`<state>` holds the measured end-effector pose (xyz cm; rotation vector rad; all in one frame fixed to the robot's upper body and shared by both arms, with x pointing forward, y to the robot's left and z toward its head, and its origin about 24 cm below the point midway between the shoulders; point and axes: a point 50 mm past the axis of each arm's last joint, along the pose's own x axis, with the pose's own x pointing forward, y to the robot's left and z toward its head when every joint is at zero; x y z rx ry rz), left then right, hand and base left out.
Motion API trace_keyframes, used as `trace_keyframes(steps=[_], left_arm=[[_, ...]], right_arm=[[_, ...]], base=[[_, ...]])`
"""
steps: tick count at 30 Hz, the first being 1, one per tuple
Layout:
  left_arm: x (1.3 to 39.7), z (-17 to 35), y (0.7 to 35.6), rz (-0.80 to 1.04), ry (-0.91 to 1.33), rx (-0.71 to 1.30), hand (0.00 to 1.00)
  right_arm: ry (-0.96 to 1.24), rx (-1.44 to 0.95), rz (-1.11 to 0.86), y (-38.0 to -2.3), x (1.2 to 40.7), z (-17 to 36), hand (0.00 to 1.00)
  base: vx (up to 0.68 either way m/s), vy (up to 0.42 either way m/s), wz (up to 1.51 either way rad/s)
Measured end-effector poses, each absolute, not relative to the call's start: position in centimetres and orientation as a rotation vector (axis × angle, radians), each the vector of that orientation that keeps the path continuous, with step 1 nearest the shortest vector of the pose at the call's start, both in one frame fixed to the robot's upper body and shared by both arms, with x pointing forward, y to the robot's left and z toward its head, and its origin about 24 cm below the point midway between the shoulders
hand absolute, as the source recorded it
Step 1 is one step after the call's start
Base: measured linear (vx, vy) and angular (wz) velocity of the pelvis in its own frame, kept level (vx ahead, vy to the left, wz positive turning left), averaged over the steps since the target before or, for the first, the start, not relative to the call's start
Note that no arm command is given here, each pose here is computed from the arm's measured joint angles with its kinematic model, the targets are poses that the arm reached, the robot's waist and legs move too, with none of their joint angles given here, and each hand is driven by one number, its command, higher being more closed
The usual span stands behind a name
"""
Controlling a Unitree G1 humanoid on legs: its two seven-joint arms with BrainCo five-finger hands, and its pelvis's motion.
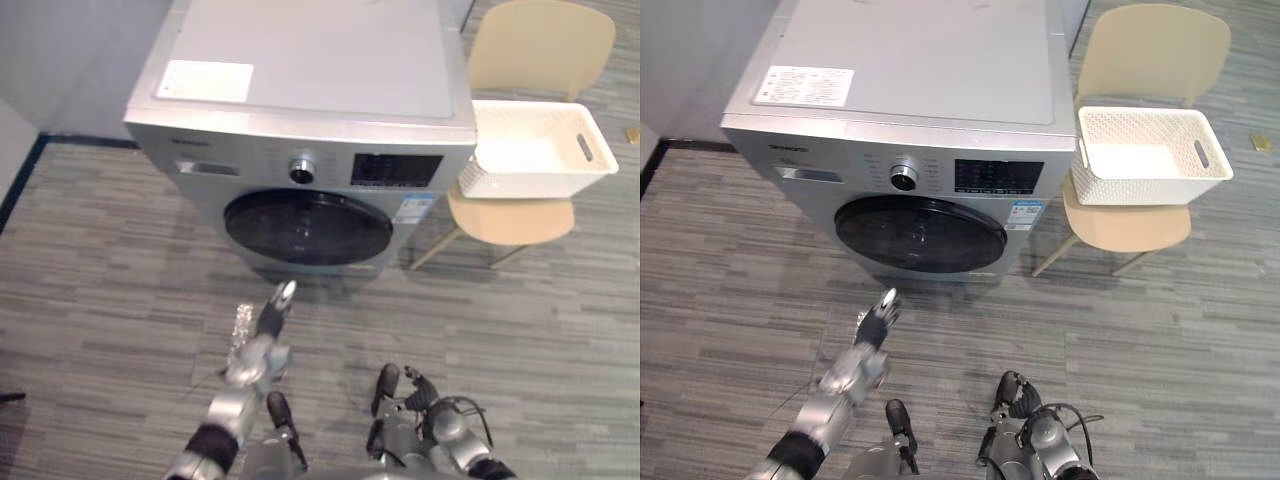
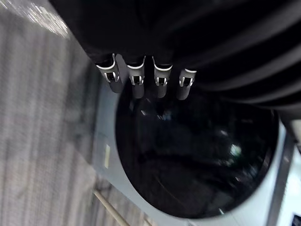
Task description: Pick up the laundry basket with both hands and put the clothes into the washing machine.
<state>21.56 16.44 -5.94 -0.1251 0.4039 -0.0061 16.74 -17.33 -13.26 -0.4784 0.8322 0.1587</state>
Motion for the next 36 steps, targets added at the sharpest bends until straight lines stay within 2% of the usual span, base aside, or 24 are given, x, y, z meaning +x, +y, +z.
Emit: trace_keyframes(steps=[1,4,7,12,15,18,23,29,36], left_arm=[[19.3,-7.3,18.0,0.048,0.468,-0.098,0.00],[15.9,-9.6,19.5,0.117,0.591,-0.051,0.00],[14.4,-10.9,20.1,0.183,0.659,-0.014,0.00],[12.2,-12.7,21.9,0.328,0.773,0.129,0.00],[9.4,-13.9,22.3,0.395,0.872,0.143,0.00],[6.0,-14.7,21.2,0.395,0.964,0.123,0.00],[6.7,-14.8,22.1,0.354,0.968,0.170,0.00],[9.5,-14.4,21.7,0.318,0.910,0.172,0.00],[9.7,-14.4,21.3,0.388,0.903,0.097,0.00]], right_arm=[[0.860,-0.477,0.164,-17.5,16.1,-13.6,0.00],[0.894,-0.468,0.149,-18.0,15.5,-14.0,0.00],[0.919,-0.471,0.134,-18.6,15.0,-14.3,0.00],[0.957,-0.424,-0.030,-21.1,14.1,-14.4,0.00],[0.930,-0.372,-0.098,-21.3,15.0,-14.0,0.00],[0.925,-0.329,-0.132,-21.0,15.3,-14.0,0.00],[0.940,-0.265,-0.079,-18.0,14.5,-14.7,0.00],[0.951,-0.245,-0.057,-17.7,13.9,-14.9,0.00],[0.991,-0.248,-0.043,-17.8,12.9,-15.3,0.00]], base=[[0.01,0.000,0.32],[0.03,0.006,0.47],[0.04,0.046,1.12],[0.04,0.176,1.37],[0.10,0.232,0.62],[0.15,0.210,0.43],[0.21,0.051,0.85],[0.21,-0.139,1.13],[0.29,-0.362,0.92]])
